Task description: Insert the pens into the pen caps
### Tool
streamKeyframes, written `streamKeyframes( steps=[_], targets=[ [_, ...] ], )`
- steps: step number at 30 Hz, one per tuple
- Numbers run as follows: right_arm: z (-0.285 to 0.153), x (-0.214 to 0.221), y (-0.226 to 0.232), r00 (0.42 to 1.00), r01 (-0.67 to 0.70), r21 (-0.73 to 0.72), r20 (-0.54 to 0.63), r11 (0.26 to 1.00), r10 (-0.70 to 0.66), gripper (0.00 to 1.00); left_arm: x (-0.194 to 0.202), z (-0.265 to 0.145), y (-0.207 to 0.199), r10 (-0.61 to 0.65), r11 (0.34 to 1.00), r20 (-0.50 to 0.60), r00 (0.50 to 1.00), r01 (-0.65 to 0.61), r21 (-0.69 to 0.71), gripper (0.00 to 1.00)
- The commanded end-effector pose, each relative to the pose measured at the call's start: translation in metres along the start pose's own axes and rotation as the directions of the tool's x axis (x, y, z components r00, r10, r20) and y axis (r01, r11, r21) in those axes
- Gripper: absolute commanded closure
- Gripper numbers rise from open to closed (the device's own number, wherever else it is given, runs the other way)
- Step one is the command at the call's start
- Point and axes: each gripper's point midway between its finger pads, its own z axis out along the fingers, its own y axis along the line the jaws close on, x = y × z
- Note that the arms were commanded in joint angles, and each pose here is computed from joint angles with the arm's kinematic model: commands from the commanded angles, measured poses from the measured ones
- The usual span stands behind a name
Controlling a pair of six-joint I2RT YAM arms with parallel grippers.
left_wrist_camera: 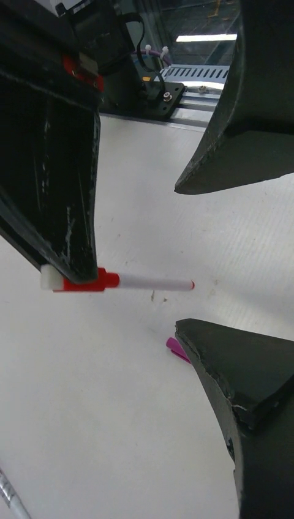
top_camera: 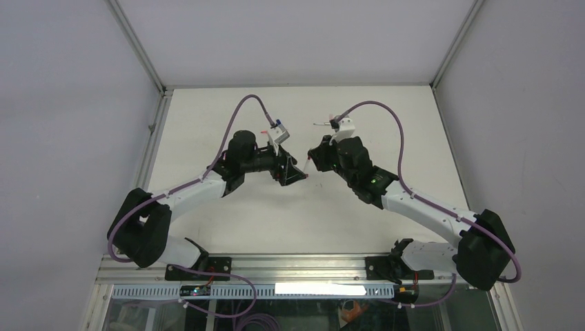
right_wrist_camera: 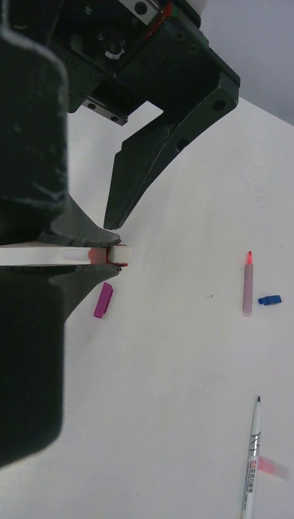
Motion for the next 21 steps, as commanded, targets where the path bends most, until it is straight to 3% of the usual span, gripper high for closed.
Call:
streamKeyframes(
  steps=[1, 11, 14, 17, 20, 21],
  targets=[
    [-0.003, -0.037, 0.021, 0.995, -0.02, -0.067, 0.095, 0.998, 0.026, 1.0, -0.033, 0.008, -0.022, 0.092, 0.993, 0.124, 0.988, -0.1, 0.066, 0.23],
    [-0.011, -0.045, 0.024, 0.992, -0.039, -0.085, 0.113, 0.996, 0.049, 1.0, -0.012, 0.035, -0.006, 0.076, 0.997, 0.07, 0.995, -0.077, 0.024, 0.26],
    [-0.012, -0.046, 0.026, 0.992, -0.04, -0.094, 0.114, 0.995, 0.051, 1.0, -0.007, 0.039, -0.001, 0.069, 0.997, 0.061, 0.996, -0.07, 0.015, 0.35],
    [-0.012, -0.045, 0.027, 0.992, -0.048, -0.103, 0.108, 0.994, 0.059, 1.0, -0.006, 0.043, 0.0, 0.068, 0.997, 0.06, 0.996, -0.069, 0.02, 0.53],
    [-0.011, -0.041, 0.029, 0.993, -0.056, -0.109, 0.098, 0.992, 0.067, 1.0, -0.006, 0.047, 0.001, 0.05, 0.998, 0.055, 0.997, -0.051, 0.024, 1.0],
    [-0.01, -0.04, 0.029, 0.993, -0.059, -0.11, 0.093, 0.992, 0.069, 1.0, -0.007, 0.048, 0.002, 0.042, 0.999, 0.052, 0.998, -0.043, 0.019, 1.0]
  ],
)
